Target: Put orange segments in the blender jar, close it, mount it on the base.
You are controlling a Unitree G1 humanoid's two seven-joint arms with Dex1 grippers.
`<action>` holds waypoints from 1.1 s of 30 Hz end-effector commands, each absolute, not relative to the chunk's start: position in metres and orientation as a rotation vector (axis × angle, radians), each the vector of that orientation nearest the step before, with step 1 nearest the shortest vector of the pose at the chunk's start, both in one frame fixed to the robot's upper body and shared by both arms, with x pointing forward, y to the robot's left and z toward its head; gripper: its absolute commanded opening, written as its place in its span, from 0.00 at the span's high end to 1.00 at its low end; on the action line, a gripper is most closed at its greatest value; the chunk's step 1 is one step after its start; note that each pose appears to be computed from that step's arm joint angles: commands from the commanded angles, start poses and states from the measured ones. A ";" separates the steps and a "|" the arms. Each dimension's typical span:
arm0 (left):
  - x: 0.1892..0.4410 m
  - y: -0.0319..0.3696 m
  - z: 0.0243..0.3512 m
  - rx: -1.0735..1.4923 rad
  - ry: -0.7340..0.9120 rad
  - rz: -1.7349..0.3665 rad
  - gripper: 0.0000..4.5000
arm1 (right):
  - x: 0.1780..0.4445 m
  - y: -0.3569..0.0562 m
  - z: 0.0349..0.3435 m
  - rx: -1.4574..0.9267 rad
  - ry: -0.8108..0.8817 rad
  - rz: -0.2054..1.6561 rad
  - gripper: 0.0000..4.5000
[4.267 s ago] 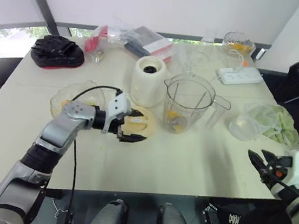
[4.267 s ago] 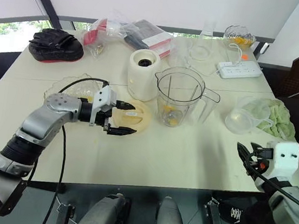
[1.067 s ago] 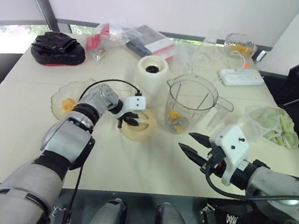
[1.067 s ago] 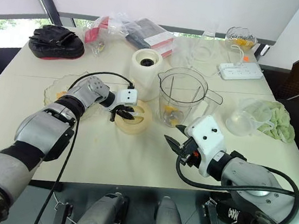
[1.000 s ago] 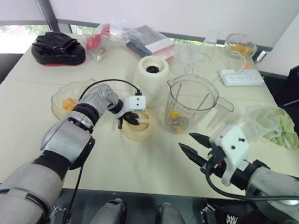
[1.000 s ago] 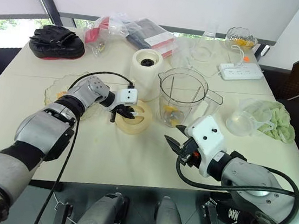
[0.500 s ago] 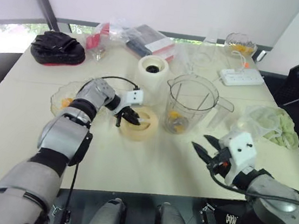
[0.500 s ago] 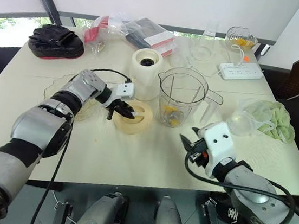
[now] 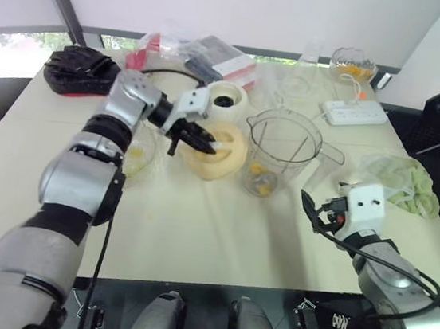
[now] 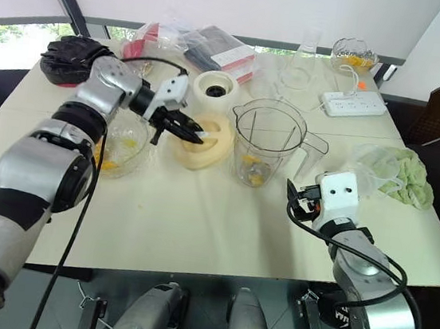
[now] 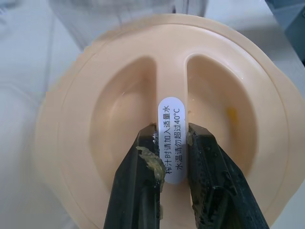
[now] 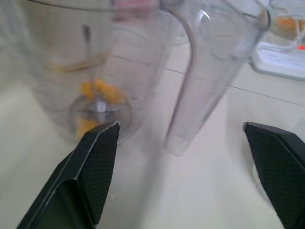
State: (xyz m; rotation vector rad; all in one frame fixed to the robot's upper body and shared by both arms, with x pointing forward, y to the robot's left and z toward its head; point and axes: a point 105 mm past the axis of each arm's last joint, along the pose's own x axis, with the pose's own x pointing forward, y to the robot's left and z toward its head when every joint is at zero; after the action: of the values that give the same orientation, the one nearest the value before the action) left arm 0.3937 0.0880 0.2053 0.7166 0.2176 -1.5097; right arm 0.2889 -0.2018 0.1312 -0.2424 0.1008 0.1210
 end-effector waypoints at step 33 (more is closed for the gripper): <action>0.385 0.122 0.303 0.750 0.008 -1.393 0.95 | 0.357 -0.202 0.143 -0.091 -0.098 -0.069 0.68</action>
State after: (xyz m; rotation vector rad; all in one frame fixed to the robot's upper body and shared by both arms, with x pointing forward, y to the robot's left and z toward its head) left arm 0.3888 0.1241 0.2735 0.7163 0.0821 -1.4048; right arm 0.3570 -0.1977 0.1317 -0.0876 -0.0523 -0.0485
